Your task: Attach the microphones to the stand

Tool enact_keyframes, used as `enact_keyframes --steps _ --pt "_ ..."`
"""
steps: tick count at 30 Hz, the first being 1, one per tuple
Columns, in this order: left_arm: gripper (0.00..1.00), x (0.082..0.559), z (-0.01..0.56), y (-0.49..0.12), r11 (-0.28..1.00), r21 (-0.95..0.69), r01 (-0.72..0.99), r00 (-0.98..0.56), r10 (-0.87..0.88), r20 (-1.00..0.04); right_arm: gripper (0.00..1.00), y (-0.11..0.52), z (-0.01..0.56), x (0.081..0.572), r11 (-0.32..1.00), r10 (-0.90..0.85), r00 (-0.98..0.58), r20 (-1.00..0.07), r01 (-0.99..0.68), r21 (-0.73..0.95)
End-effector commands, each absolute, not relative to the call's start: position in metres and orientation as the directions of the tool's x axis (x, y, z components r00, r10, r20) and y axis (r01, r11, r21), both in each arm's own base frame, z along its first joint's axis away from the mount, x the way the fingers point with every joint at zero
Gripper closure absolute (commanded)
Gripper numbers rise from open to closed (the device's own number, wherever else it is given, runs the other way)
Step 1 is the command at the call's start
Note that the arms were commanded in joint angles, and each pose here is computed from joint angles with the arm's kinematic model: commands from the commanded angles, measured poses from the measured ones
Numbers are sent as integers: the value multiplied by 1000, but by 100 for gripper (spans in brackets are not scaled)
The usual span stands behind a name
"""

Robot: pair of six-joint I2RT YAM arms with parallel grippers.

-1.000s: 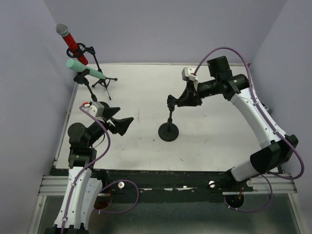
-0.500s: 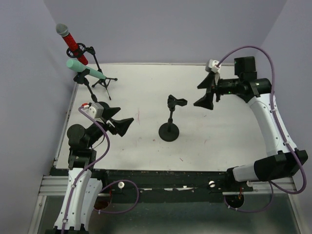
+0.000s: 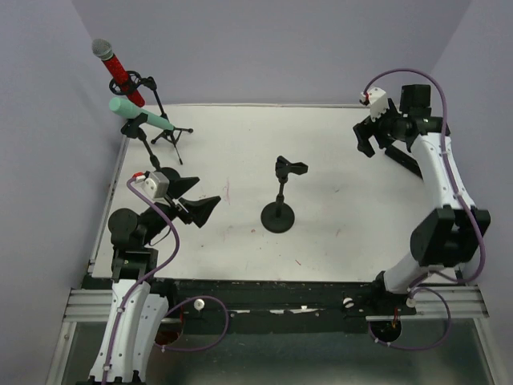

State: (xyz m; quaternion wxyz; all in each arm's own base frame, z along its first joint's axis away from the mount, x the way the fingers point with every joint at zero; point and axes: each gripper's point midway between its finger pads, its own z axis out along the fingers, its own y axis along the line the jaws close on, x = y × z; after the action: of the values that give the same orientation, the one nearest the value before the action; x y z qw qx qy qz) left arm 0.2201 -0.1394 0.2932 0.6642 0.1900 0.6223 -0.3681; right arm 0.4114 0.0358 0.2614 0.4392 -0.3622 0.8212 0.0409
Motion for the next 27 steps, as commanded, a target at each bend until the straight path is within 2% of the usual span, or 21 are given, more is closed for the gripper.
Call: enact_keyframes --steps 1,7,11,16,21,25,27 --pt "2 212 297 -144 626 -188 757 -31 -253 -967 0 -57 188 448 802 -595 -620 -512 -497 -331" --pt "2 212 296 -144 627 -188 756 -30 -254 -967 0 -118 116 475 761 -633 -722 -280 -514 -396" --pt "2 213 295 -144 629 -190 754 -33 -253 -967 1 -143 89 496 735 -644 -739 -198 -527 -426" --pt "2 216 293 -143 633 -190 750 -38 -246 -969 4 -161 71 521 700 -675 -721 -156 -561 -441" --pt "2 219 291 -142 640 -193 743 -43 -242 -969 12 -171 42 525 683 -695 -713 -90 -615 -394" --pt "2 222 289 -141 645 -202 737 -53 -243 -969 17 -166 29 520 701 -694 -712 -111 -633 -327" --pt "2 223 289 -140 645 -204 736 -54 -244 -968 22 -163 22 515 715 -687 -717 -120 -636 -291"
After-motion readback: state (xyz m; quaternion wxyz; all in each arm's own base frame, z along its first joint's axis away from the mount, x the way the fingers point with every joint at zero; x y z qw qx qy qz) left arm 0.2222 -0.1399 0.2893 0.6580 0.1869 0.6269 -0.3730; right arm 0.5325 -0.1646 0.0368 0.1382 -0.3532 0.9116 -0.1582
